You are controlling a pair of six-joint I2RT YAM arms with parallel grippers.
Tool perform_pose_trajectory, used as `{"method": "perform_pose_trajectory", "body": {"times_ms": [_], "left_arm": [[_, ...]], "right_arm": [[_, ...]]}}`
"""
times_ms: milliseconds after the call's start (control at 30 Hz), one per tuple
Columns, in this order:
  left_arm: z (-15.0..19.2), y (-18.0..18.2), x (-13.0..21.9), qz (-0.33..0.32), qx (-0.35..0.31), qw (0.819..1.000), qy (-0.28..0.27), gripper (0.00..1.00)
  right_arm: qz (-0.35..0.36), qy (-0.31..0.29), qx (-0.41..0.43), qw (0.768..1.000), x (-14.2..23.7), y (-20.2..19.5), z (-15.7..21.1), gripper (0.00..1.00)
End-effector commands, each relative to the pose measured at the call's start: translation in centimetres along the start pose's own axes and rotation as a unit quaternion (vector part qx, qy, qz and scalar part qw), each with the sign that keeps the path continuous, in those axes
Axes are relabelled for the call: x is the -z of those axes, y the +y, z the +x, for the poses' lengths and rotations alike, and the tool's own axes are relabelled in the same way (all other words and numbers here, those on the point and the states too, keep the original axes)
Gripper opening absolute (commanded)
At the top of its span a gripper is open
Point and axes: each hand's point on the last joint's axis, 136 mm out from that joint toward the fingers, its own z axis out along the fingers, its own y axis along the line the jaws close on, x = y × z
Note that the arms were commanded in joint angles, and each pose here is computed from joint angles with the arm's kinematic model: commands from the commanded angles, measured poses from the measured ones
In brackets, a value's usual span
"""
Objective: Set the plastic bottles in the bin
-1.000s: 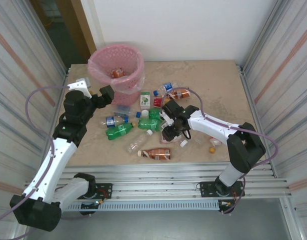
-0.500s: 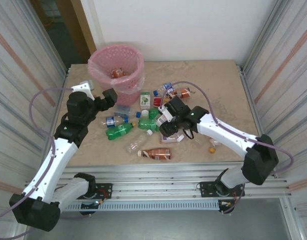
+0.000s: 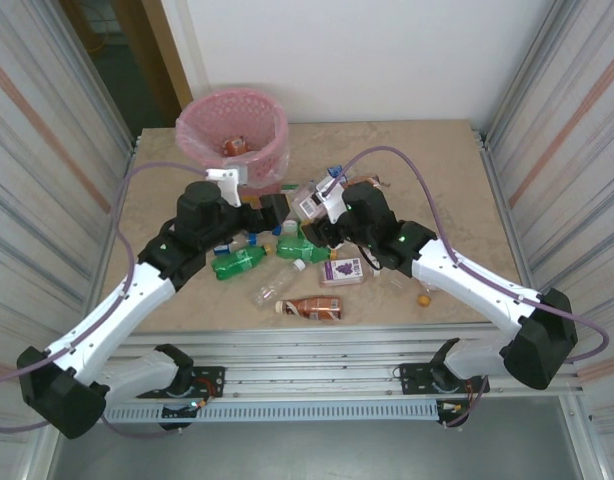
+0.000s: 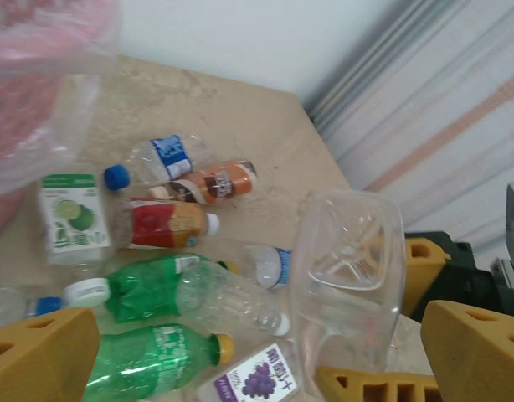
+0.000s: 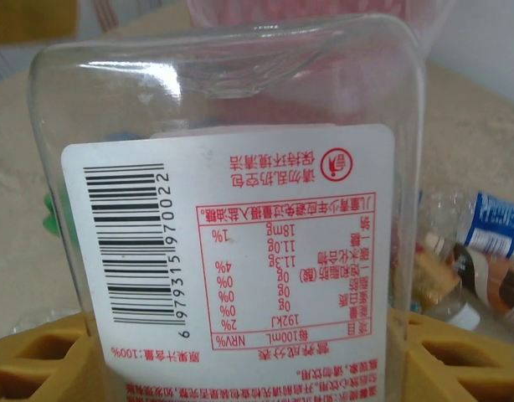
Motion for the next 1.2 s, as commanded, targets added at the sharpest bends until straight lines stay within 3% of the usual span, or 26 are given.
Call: {"method": "perform_pose_trajectory", "body": {"times_ms": [0, 367, 567, 700, 867, 933, 1067, 1167], "left_arm": [[-1.8, -3.5, -0.1, 0.061, -0.005, 0.998, -0.021, 0.98], [-1.4, -4.9, -2.5, 0.096, 0.005, 0.995, -0.010, 0.82], [-1.0, -5.0, -3.1, 0.105, 0.012, 0.994, -0.003, 0.63], [-0.8, -4.8, -3.3, 0.102, 0.007, 0.995, -0.001, 0.39], [-1.0, -4.7, -3.3, 0.095, -0.007, 0.995, -0.003, 0.21], [-1.1, -4.7, -3.3, 0.096, -0.014, 0.995, -0.006, 0.18], [-1.5, -4.7, -3.0, 0.096, -0.027, 0.995, -0.014, 0.12], [-1.9, -4.6, -2.8, 0.095, -0.034, 0.995, -0.016, 0.01]], "right_arm": [[-0.020, -0.074, 0.026, 0.997, 1.1, 1.1, -4.0, 0.40], [-0.042, -0.103, 0.045, 0.993, 1.4, 2.5, -5.6, 0.42], [-0.050, -0.105, 0.054, 0.992, 1.1, 2.9, -6.0, 0.42], [-0.052, -0.107, 0.056, 0.991, 0.9, 3.0, -6.3, 0.42], [-0.053, -0.112, 0.055, 0.991, 0.8, 3.1, -6.4, 0.43], [-0.052, -0.110, 0.055, 0.991, 0.7, 3.1, -6.3, 0.45], [-0.050, -0.111, 0.050, 0.991, 0.9, 3.0, -6.3, 0.55], [-0.045, -0.114, 0.047, 0.991, 1.2, 2.8, -6.4, 0.77]]}}
